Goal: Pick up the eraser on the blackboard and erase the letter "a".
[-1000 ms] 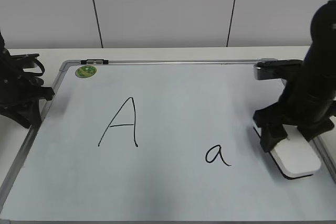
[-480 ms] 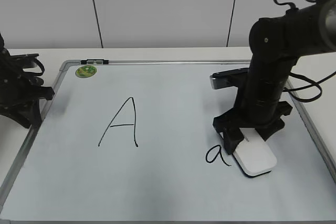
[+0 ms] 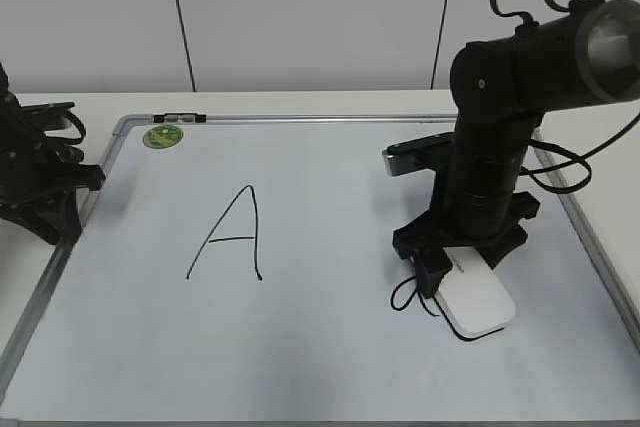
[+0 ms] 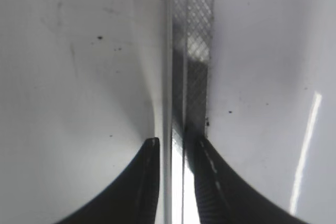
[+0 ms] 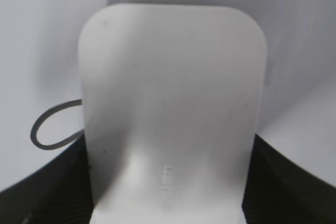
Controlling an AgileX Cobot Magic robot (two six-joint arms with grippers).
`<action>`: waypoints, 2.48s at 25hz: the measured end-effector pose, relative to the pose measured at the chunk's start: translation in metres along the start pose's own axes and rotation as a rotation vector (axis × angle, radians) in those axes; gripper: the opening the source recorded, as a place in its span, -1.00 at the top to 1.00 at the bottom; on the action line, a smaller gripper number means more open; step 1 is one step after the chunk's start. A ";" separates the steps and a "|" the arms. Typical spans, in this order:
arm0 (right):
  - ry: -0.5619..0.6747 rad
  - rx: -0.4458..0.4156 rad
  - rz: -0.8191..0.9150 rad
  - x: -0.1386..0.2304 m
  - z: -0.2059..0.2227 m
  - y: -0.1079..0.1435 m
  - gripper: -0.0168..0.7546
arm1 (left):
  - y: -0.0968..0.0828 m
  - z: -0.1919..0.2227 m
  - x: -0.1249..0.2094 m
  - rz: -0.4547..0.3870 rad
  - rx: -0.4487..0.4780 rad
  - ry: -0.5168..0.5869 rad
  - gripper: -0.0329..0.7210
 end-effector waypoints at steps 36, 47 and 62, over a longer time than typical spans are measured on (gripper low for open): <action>-0.166 0.040 0.089 -0.032 -0.080 -0.017 -0.44 | -0.001 0.000 0.000 -0.011 0.012 -0.002 0.42; -0.122 0.065 0.322 -0.029 -0.070 -0.127 -0.44 | -0.001 0.000 0.000 -0.011 0.012 -0.002 0.42; 0.011 0.009 0.337 -0.051 -0.022 -0.148 -0.44 | -0.001 0.000 0.000 -0.010 0.014 -0.002 0.42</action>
Point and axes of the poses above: a point on each arm's last joint axis where the gripper is mounted, z pointing out along that axis toward the gripper, y along the wrist's bending axis when the last joint is at zero, x = y × z, the point moved 6 cm from there along z, pointing out along that axis toward the gripper, and after that the axes turned 7 degrees about z, right-handed, at the moved point
